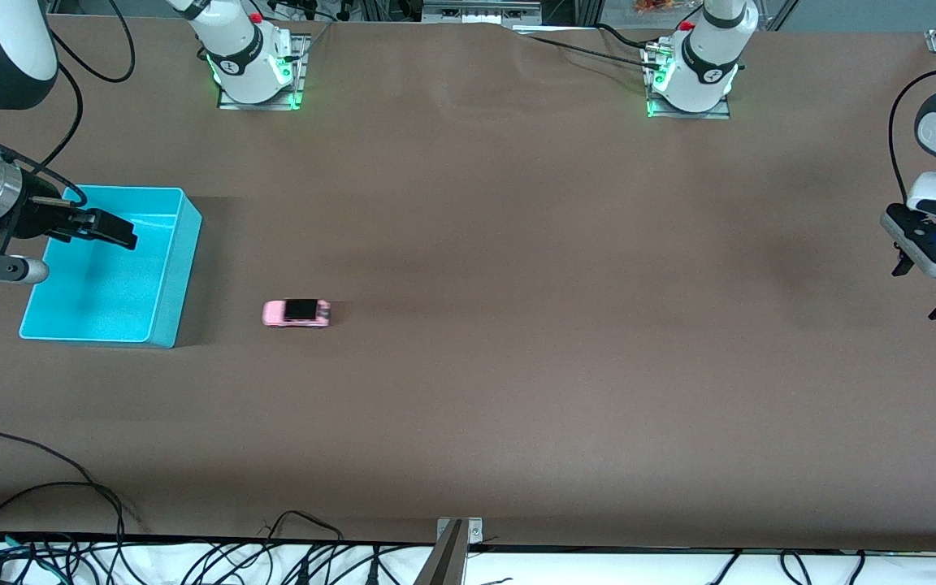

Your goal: Wind and store pink jeep toy

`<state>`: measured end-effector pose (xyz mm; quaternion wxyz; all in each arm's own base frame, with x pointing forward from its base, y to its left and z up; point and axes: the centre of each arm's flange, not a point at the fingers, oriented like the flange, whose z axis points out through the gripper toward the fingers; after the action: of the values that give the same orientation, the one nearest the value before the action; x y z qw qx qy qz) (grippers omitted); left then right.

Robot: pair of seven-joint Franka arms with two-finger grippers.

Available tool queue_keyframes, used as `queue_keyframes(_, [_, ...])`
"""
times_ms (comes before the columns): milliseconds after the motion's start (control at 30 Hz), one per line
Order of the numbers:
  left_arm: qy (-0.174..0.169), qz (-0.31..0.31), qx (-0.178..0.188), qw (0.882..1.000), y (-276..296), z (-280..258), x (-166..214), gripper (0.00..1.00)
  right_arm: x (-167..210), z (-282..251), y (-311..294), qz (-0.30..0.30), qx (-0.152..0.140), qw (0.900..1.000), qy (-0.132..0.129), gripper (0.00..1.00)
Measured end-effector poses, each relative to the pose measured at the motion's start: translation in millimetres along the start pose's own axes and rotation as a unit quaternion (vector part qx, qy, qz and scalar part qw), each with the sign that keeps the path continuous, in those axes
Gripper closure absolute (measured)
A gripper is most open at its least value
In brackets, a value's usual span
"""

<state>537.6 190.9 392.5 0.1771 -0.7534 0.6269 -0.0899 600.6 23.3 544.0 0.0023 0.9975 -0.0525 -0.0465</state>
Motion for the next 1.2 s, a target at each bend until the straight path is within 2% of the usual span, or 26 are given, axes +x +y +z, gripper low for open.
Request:
queue_keyframes(601, [0.012,-0.02,0.017,1.0,-3,-40,9,0.0,1,1,-1,-0.001,0.0,1.0,0.001,0.0])
queue_keyframes(968, [0.021,-0.069,0.027,0.997,-7,-68,17,0.0,1,2,-21,-0.019,0.001,1.0,0.007,0.0])
queue_keyframes(1068, [0.025,-0.083,0.025,0.996,-7,-76,21,0.0,1,6,-30,-0.043,-0.002,0.999,0.005,0.0])
queue_keyframes(1201, [0.03,-0.106,0.016,0.994,-5,-88,28,0.0,4,14,-35,-0.127,-0.006,0.992,-0.001,0.0])
